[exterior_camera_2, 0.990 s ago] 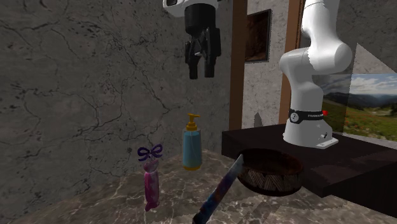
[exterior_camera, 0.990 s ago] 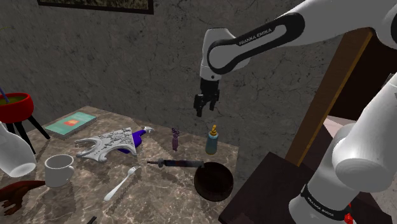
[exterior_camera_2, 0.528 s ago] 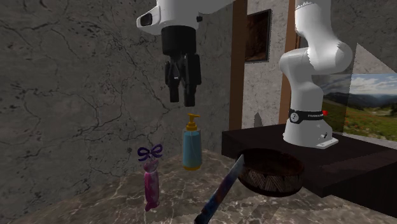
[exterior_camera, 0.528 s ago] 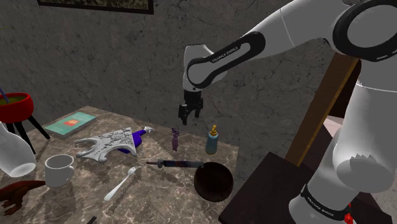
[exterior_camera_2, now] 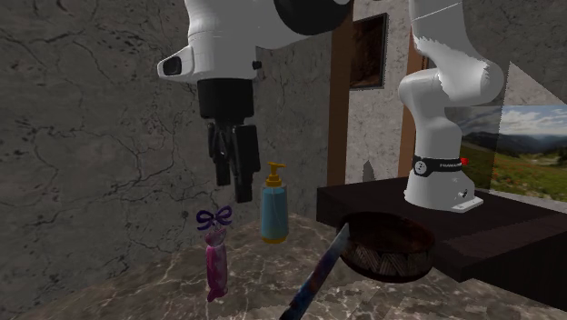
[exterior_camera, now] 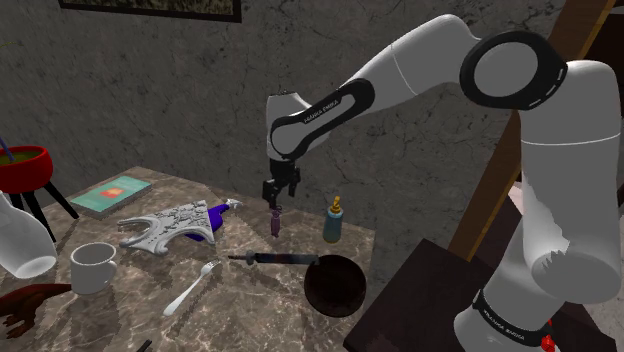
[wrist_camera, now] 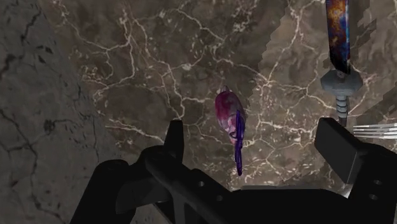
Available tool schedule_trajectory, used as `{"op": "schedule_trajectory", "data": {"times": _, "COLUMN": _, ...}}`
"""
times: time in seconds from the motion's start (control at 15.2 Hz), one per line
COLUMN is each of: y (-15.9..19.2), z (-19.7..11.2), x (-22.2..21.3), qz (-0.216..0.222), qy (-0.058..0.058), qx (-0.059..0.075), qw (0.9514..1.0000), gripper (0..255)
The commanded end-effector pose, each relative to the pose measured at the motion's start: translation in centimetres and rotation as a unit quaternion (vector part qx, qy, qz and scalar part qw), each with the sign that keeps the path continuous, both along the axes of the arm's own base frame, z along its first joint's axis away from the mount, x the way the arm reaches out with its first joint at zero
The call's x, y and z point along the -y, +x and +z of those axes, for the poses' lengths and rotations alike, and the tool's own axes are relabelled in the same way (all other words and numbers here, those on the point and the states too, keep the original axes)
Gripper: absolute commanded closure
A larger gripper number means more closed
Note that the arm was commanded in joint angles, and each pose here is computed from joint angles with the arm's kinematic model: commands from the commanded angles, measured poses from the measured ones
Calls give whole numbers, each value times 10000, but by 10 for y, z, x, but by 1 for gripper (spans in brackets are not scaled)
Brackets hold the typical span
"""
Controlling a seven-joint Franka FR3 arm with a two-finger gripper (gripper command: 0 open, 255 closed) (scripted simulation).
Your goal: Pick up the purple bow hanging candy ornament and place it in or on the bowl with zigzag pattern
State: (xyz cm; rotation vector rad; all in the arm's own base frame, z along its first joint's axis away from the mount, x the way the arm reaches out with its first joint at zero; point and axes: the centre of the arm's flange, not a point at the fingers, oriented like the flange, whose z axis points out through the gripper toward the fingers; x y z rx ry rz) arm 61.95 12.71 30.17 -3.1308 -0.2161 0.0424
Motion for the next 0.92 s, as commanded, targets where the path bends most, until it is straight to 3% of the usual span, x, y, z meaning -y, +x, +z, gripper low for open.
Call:
{"op": "schedule_trajectory", "data": {"times": 0.0, "y": 1, "z": -11, "x": -1, "qz": 3, "qy": -1, "qx": 2, "qw": 10000, "gripper": 0}}
{"op": "schedule_trajectory", "data": {"times": 0.26, "y": 0, "z": -35, "x": -1, "qz": 3, "qy": -1, "qx": 2, "qw": 10000, "gripper": 0}}
{"op": "schedule_trajectory", "data": {"times": 0.79, "y": 0, "z": -35, "x": -1, "qz": 3, "qy": -1, "qx": 2, "qw": 10000, "gripper": 0}}
{"op": "schedule_trajectory", "data": {"times": 0.86, "y": 0, "z": -35, "x": -1, "qz": 3, "qy": -1, "qx": 2, "qw": 10000, "gripper": 255}}
